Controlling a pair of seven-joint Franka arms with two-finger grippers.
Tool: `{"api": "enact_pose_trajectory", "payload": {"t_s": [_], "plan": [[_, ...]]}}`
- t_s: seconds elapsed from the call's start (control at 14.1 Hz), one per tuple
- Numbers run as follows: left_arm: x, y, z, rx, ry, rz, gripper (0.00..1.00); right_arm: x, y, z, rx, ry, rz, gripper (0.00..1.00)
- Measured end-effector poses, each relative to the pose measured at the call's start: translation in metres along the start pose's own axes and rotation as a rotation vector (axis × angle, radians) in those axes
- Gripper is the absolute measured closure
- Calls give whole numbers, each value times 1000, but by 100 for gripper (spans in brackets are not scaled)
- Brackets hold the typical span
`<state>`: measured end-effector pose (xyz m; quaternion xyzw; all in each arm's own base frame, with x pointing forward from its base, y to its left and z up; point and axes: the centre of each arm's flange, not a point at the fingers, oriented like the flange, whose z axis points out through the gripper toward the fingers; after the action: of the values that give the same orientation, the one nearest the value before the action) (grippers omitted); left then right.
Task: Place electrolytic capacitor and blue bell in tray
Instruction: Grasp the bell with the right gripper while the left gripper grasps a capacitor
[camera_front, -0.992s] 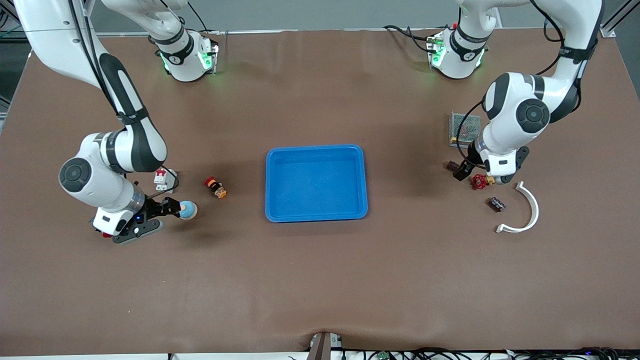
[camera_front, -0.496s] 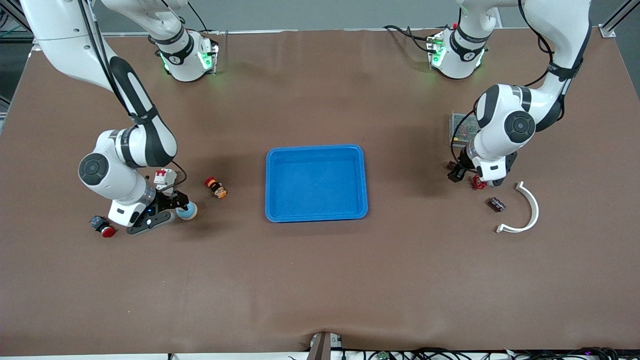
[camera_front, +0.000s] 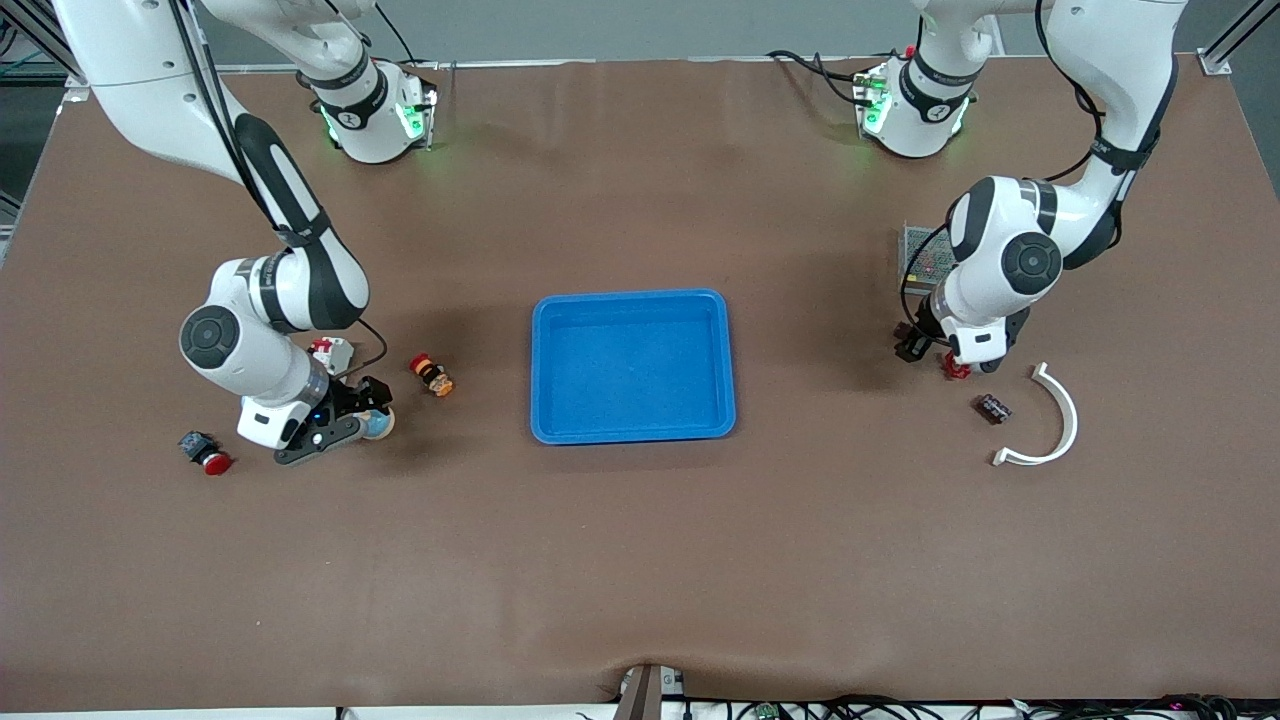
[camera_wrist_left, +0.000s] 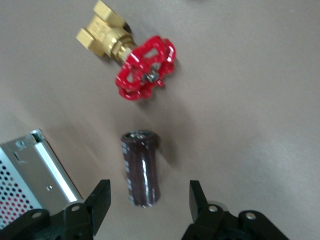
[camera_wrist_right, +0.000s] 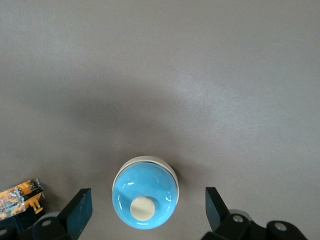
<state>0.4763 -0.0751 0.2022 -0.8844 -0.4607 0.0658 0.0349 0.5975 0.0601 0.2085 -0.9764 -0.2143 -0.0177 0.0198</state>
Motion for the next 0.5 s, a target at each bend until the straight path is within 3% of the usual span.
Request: {"api": "enact_pose_trajectory", "payload": {"t_s": [0.5], "plan": [[15,-8,17,4,0,-14,39,-4,-3,27,5,-20,-4,0]]}}
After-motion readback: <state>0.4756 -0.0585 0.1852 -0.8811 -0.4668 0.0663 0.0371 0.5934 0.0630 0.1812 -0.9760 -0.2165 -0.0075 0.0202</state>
